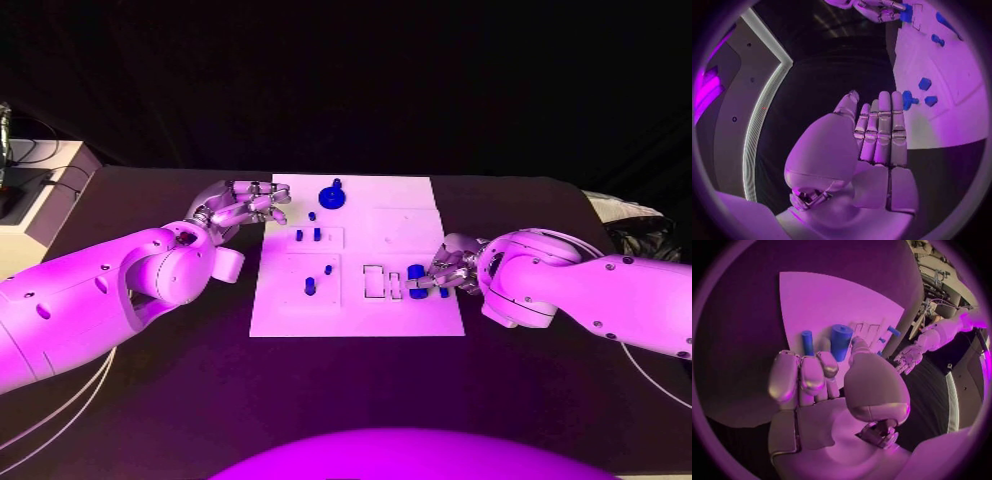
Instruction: Assemble the parts on the task board
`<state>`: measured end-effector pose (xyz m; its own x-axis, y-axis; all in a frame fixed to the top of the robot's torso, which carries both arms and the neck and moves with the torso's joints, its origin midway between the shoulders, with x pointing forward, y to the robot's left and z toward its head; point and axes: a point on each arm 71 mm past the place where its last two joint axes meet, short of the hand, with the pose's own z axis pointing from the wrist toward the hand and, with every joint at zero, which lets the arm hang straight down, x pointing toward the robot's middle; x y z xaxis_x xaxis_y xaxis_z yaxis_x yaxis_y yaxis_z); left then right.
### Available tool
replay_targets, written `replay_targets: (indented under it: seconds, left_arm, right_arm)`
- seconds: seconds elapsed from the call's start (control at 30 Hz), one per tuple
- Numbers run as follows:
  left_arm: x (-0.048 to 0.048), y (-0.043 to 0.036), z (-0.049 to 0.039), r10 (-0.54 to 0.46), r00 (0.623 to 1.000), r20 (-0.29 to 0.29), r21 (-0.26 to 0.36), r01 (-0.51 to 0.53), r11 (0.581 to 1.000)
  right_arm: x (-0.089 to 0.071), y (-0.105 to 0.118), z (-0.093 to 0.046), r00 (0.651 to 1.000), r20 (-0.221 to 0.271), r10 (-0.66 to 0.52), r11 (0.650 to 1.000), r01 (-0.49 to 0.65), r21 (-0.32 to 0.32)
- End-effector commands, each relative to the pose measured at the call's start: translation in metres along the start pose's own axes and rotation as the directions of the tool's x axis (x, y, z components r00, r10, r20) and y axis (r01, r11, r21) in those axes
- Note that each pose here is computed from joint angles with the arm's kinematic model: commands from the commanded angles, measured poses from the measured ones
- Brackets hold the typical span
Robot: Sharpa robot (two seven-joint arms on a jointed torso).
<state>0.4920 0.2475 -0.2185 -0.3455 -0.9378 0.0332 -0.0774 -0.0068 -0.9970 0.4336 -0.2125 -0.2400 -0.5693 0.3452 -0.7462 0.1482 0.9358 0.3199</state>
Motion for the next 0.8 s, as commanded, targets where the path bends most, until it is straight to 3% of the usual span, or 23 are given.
replay_targets:
  seconds: [0.03, 0.33, 0.8]
  left_arm:
    - [0.0019, -0.0005, 0.0002, -0.01, 1.0, -0.017, 0.005, 0.01, 1.0]
    - [0.0011, -0.0004, -0.0001, -0.01, 1.0, -0.014, 0.003, 0.01, 1.0]
    - [0.0005, 0.0, 0.0, -0.009, 1.0, -0.014, 0.0, 0.009, 1.0]
  right_arm:
    - [0.0057, -0.0017, 0.0027, 0.999, -0.042, -0.015, 1.0, 0.016, 0.026]
    - [0.0107, -0.0018, 0.0088, 0.999, -0.045, -0.015, 0.999, 0.017, 0.039]
    - [0.0087, -0.003, 0.0074, 0.999, -0.004, 0.046, 0.999, -0.046, 0.029]
